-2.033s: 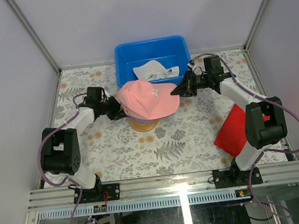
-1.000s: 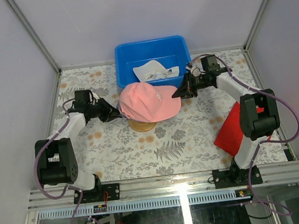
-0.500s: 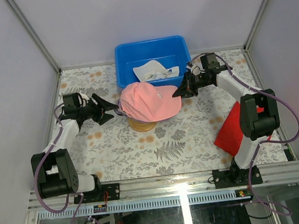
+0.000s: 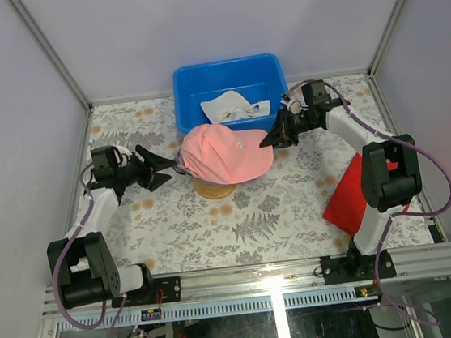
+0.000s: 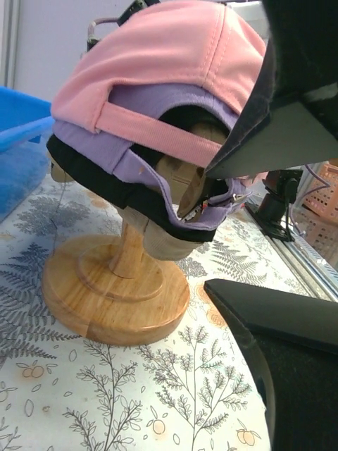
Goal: Stack the hats
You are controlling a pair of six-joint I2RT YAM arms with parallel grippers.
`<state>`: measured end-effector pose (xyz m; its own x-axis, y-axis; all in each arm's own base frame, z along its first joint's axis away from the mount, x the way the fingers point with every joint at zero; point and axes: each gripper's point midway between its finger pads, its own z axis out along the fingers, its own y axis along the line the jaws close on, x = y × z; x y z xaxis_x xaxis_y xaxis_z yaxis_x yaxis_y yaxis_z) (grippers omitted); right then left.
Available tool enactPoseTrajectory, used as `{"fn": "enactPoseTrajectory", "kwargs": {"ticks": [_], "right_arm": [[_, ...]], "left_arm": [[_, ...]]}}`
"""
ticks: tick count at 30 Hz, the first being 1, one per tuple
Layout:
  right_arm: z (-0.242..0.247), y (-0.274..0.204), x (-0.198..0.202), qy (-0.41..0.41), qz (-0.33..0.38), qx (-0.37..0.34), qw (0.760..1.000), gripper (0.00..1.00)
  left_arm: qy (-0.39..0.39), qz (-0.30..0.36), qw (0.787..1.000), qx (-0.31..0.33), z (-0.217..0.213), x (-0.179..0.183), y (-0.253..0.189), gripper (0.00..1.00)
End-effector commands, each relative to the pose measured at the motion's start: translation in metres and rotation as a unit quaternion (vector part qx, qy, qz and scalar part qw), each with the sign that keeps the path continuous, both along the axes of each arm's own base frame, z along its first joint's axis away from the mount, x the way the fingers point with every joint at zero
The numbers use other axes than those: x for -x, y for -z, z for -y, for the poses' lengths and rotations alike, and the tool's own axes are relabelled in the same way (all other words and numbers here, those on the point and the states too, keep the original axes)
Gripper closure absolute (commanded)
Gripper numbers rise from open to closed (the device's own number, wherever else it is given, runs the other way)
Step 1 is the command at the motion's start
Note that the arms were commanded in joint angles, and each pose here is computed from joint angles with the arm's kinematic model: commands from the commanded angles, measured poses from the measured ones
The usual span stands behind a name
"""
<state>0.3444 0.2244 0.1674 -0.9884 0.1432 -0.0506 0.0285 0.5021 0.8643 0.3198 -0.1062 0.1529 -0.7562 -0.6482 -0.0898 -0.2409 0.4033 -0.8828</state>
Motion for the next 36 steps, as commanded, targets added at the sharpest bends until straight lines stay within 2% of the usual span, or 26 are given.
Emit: {"fn": "enactPoseTrajectory", "kwargs": {"ticks": [1,4,7,17,25,36], "right_arm": [[0.011,0.033,0.001,0.020,-0.022,0.079,0.996,1.00],[0.010,0.034,0.001,0.018,-0.023,0.078,0.996,1.00],[0.009,0.035,0.002,0.018,-0.023,0.078,0.997,1.00],[0.008,0.036,0.003,0.017,-0.024,0.076,0.997,1.00],[0.008,0.037,0.005,0.017,-0.025,0.074,0.997,1.00],[0.008,0.036,0.006,0.016,-0.026,0.072,0.997,1.00]], "left_arm": [[0.000,0.049,0.999,0.007,-0.007,-0.004,-0.029,0.45],[-0.001,0.055,0.998,0.014,-0.009,-0.006,-0.038,0.55],[0.000,0.067,0.998,0.018,-0.008,-0.010,-0.049,0.61],[0.003,0.062,0.998,0.030,-0.002,-0.014,-0.051,0.63],[0.029,0.065,0.997,0.030,0.025,-0.015,-0.053,0.63],[0.027,0.055,0.998,0.025,0.030,-0.018,-0.043,0.63]]}}
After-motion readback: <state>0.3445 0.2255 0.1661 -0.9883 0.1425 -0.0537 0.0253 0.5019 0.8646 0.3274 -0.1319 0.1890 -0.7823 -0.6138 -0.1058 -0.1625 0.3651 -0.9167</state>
